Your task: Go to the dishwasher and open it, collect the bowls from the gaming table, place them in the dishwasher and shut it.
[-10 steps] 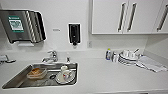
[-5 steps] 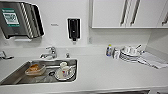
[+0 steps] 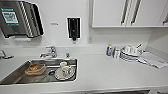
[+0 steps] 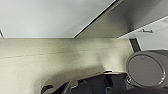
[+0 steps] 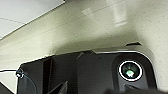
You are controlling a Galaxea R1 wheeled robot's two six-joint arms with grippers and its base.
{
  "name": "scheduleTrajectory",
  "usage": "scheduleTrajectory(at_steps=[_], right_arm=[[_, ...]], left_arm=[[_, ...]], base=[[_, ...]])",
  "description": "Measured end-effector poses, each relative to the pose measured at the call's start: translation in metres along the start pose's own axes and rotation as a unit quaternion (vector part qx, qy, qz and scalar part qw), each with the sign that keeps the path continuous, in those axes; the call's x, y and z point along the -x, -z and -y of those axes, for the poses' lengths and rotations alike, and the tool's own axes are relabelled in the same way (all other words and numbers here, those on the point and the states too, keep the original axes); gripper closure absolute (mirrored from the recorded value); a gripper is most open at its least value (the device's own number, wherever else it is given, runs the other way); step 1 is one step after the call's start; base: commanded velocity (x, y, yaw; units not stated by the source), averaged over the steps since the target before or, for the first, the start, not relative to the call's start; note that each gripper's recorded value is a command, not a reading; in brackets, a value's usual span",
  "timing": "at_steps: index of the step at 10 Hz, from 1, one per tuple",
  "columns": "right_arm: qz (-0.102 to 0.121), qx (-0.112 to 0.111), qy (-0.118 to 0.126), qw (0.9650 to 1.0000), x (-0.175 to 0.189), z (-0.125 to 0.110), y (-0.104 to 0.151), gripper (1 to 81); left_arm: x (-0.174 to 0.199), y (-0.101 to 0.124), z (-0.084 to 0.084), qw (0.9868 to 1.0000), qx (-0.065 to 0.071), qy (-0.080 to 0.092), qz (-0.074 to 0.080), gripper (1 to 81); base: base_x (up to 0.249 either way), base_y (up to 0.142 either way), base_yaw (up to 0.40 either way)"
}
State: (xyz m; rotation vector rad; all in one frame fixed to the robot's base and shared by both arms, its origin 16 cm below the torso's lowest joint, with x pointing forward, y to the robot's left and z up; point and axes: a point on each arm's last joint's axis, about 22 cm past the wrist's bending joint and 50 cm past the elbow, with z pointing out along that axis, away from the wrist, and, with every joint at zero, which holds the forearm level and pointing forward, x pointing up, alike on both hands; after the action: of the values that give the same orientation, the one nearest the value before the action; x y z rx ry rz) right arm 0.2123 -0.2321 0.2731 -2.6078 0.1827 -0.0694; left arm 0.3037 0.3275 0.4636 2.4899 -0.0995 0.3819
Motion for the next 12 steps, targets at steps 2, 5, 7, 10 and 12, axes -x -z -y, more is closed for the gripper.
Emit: scheduleTrajectory(at_steps=[2, 5, 7, 10, 12], right_arm=[[-0.003, 0.000, 0.000, 1.0000, -0.008, -0.006, 0.011, 1.0], [-0.021, -0.024, 0.011, 0.9994, -0.040, 0.002, 0.050, 1.0], [-0.031, -0.051, 0.018, 0.9980, -0.062, 0.020, 0.084, 1.0], [-0.048, -0.057, 0.020, 0.9970, -0.087, 0.017, 0.137, 1.0], [-0.056, -0.067, 0.021, 0.9960, -0.099, 0.027, 0.149, 1.0]], left_arm=[[-0.004, -0.013, -0.010, 0.9999, 0.012, -0.002, -0.003, 1.0], [-0.002, -0.038, -0.003, 1.0000, 0.008, -0.002, -0.001, 1.0], [0.003, -0.048, -0.004, 1.0000, 0.009, 0.000, 0.003, 1.0], [-0.003, -0.026, -0.002, 1.0000, 0.005, -0.003, 0.000, 1.0], [-0.022, 0.000, -0.018, 0.9997, 0.018, -0.010, -0.013, 1.0]], base=[[0.000, 0.000, 0.000], [0.000, 0.000, 0.000], [0.000, 0.000, 0.000], [0.000, 0.000, 0.000], [0.000, 0.000, 0.000]])
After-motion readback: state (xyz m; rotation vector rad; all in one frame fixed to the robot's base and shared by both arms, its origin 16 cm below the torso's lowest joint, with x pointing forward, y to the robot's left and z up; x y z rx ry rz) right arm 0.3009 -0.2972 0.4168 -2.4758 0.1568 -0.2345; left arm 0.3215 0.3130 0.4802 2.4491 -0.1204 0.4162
